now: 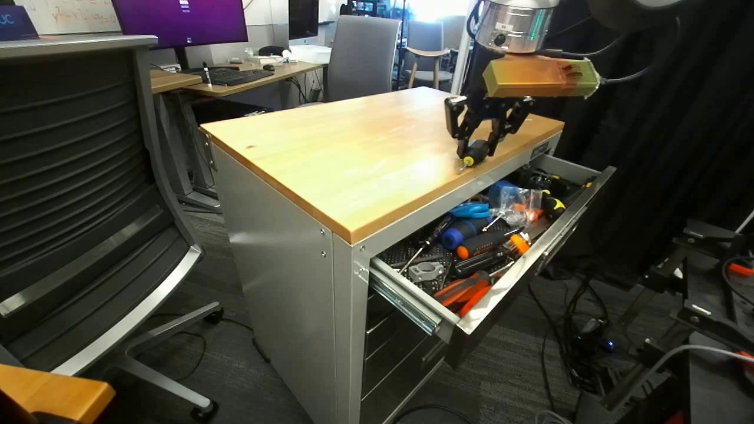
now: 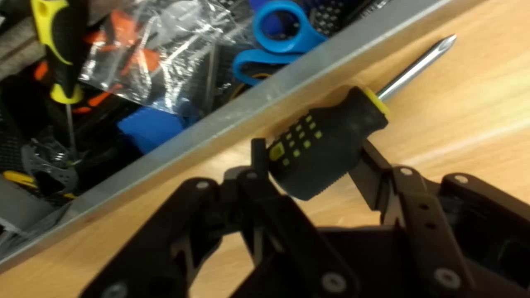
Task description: Place the screwdriver inside the open drawer and close the drawer
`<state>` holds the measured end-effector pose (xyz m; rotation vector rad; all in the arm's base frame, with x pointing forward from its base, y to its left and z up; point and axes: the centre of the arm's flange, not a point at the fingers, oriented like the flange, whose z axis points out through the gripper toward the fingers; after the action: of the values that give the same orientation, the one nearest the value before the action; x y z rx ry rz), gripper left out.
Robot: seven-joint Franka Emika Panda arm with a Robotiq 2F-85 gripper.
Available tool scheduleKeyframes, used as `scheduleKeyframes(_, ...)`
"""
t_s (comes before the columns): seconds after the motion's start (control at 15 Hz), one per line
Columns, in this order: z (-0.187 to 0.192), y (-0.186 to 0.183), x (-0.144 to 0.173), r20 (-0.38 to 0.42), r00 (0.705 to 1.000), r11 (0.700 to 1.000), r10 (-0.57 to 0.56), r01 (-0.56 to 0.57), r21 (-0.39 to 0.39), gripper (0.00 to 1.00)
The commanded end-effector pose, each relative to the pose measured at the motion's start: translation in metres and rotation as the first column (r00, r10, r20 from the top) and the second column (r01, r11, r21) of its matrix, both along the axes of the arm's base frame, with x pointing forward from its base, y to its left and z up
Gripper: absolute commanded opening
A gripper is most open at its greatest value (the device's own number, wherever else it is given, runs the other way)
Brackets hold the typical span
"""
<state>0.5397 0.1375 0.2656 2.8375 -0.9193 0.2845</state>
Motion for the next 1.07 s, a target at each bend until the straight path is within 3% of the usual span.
scheduleKeyframes(0.0,-0.001,-0.025,-0.057,-0.135,0.990,0.998,0.034,-0.041,-0.046,0.27)
scheduleKeyframes(0.13,-0.014,-0.032,-0.074,-0.190,0.981,0.997,0.047,-0.059,-0.058,0.27)
scheduleKeyframes(0.2,-0.023,-0.034,-0.079,-0.198,0.979,0.994,0.050,-0.068,-0.081,0.77)
scheduleKeyframes(0.27,-0.032,-0.036,-0.080,-0.193,0.980,0.993,0.053,-0.073,-0.098,0.77)
scheduleKeyframes(0.47,-0.045,-0.040,-0.080,-0.201,0.977,0.984,0.077,-0.107,-0.140,0.98)
scheduleKeyframes(0.6,-0.043,-0.044,-0.084,-0.217,0.972,0.979,0.092,-0.129,-0.160,1.00)
scheduleKeyframes(0.73,-0.036,-0.055,-0.098,-0.298,0.948,0.978,0.108,-0.155,-0.140,1.00)
scheduleKeyframes(1.0,-0.047,-0.076,-0.139,-0.507,0.841,0.974,0.187,-0.226,-0.016,1.00)
